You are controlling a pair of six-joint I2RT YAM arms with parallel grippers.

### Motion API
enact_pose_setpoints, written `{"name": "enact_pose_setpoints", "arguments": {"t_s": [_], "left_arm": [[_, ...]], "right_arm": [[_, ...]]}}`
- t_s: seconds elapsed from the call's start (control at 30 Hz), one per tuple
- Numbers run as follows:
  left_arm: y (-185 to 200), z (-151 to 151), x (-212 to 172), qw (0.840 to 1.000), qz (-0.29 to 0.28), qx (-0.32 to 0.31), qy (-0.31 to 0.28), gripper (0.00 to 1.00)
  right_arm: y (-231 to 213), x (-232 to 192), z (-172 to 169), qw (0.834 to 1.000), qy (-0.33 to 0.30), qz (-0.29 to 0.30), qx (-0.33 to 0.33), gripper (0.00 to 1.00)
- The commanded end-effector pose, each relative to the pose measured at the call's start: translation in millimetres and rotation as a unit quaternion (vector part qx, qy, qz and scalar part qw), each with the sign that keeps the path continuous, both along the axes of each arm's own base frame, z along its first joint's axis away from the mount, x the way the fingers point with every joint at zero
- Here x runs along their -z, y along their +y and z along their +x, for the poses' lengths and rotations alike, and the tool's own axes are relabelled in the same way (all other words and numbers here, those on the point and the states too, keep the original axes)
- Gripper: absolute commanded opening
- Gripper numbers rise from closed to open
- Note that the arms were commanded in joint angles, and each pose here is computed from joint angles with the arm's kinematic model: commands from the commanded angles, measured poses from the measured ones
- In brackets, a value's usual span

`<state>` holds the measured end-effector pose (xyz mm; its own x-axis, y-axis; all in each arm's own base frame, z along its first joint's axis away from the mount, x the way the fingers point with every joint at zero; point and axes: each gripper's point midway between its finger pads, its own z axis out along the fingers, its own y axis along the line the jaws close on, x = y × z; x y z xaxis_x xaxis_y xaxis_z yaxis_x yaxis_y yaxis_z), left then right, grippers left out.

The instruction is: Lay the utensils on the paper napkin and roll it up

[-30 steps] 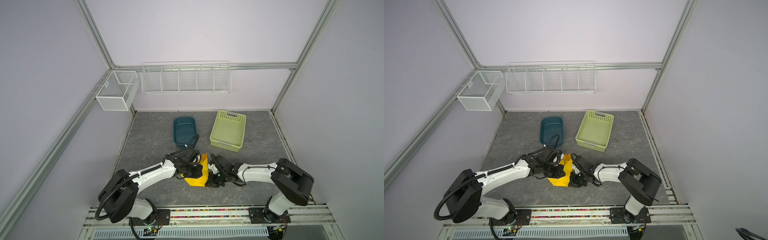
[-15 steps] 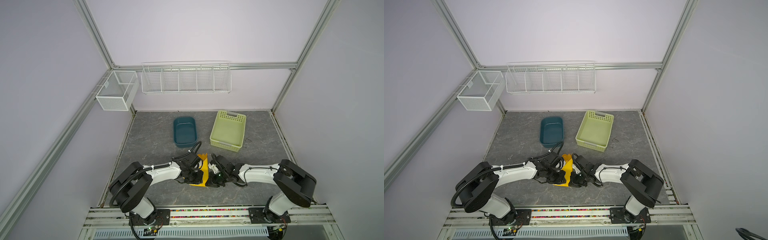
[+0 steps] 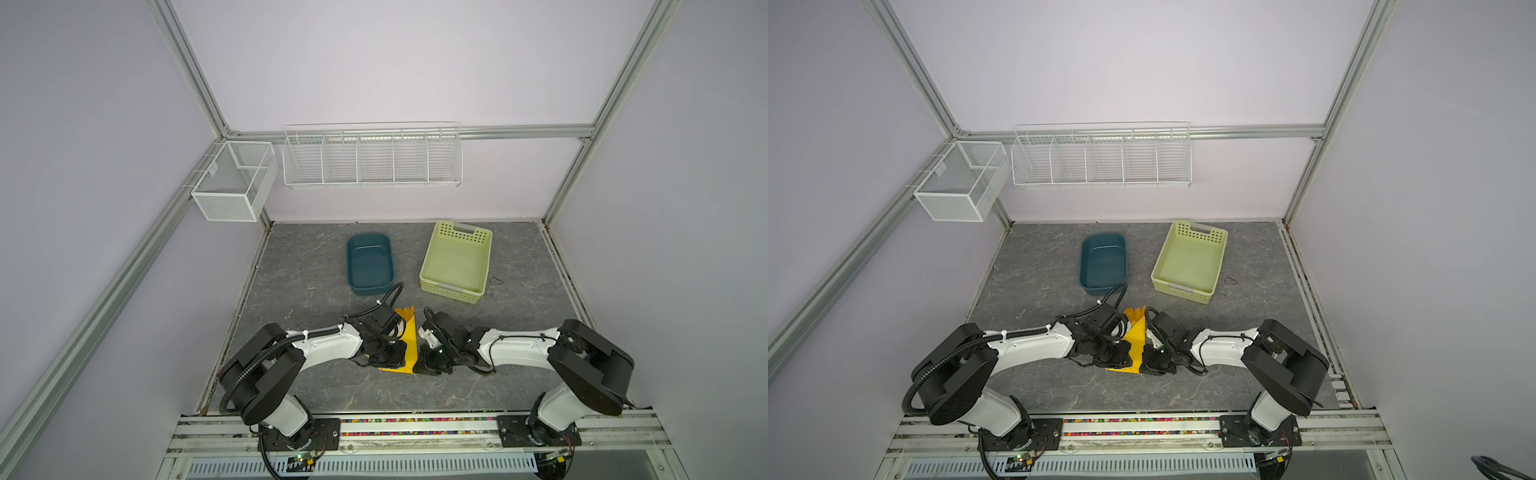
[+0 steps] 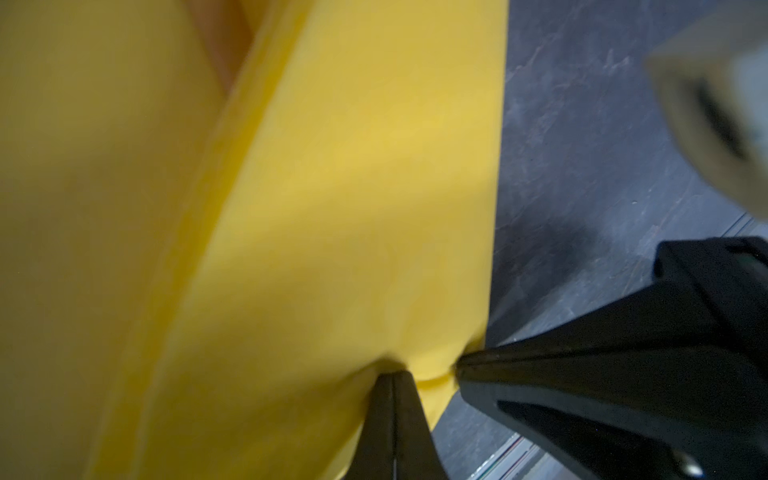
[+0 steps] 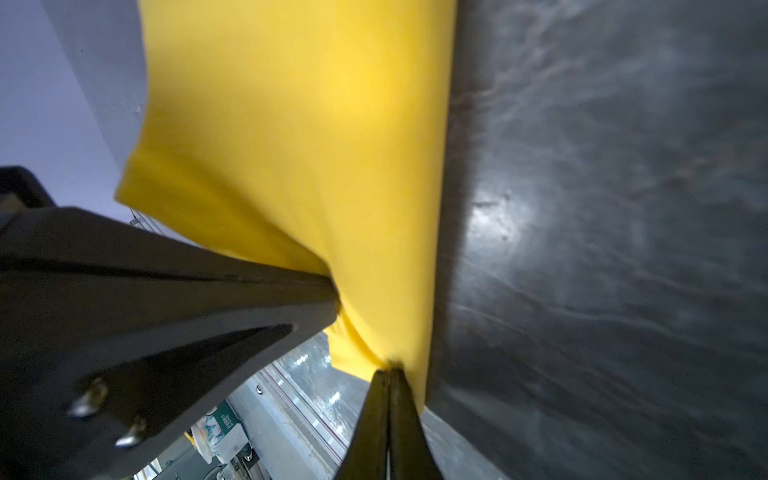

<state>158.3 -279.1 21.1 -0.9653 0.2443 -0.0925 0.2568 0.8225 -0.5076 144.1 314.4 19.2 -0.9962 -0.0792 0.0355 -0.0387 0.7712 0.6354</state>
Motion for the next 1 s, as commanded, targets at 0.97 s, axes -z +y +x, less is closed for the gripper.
{"name": "enact_pose_setpoints", "arguments": {"t_s": [0.97], "left_arm": [[17.0,-2.2,19.2,0.999,0.046,-0.006,-0.002,0.0]], "right_arm": [[-7.3,-24.9,31.6,0.999,-0.053,-0.009,0.011,0.07]]}}
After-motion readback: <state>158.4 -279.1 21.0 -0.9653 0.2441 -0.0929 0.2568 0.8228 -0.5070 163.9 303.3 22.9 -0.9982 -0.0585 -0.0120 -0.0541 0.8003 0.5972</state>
